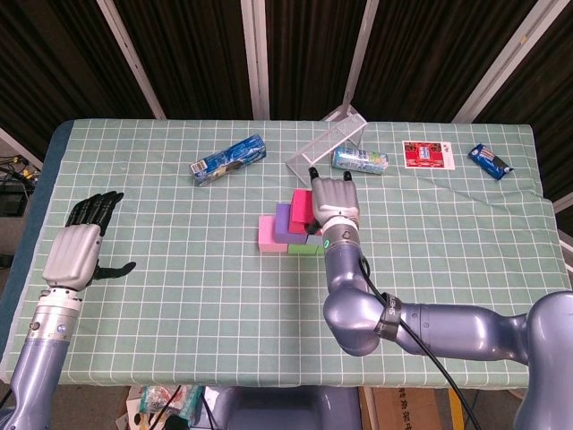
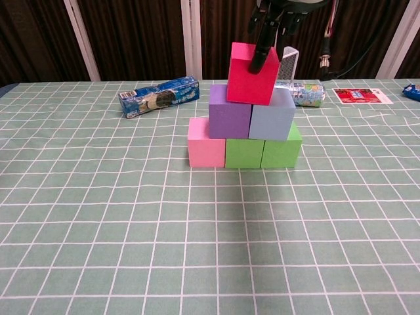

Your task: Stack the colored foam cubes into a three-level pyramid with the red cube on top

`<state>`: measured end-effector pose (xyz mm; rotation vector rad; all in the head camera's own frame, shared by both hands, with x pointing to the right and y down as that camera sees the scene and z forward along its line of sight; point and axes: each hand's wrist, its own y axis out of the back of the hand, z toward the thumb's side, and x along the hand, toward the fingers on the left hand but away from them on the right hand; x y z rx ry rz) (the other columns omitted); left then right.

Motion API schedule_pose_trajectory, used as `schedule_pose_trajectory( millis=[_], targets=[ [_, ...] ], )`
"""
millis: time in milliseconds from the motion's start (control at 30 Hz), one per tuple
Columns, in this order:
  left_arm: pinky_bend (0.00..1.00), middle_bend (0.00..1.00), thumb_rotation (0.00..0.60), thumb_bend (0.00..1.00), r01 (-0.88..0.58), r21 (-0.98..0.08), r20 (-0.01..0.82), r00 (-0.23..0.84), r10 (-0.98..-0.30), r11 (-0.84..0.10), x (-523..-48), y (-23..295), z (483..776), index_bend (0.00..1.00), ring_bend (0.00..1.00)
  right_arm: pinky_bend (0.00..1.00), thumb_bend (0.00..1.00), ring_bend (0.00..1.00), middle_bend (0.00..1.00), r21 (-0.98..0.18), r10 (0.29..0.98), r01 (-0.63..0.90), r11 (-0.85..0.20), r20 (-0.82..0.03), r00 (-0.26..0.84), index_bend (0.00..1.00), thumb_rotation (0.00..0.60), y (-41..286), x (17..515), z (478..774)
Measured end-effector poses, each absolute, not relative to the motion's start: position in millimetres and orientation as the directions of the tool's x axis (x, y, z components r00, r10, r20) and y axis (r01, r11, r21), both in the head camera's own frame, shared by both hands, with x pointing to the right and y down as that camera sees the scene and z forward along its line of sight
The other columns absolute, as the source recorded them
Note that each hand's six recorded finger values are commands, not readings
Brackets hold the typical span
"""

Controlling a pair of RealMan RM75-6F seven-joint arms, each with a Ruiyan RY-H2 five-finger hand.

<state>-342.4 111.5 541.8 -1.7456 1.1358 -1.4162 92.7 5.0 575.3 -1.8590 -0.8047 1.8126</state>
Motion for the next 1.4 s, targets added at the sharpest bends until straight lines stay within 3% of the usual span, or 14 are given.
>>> schedule_pose_trajectory(
  millis=[1400],
  targets=[
    [0.03,0.04,0.6,0.12,-0.238,-0.863,0.445,0.06,-0.894,-0.446,-342.1,112.0,542.0,0.0,0.03,0.02,0.3,0.36,0.55,-0.654,0.656,0.109,-0.749,-0.755,-0.02,0.07,0.6,6.7,92.4,574.6]
  ],
)
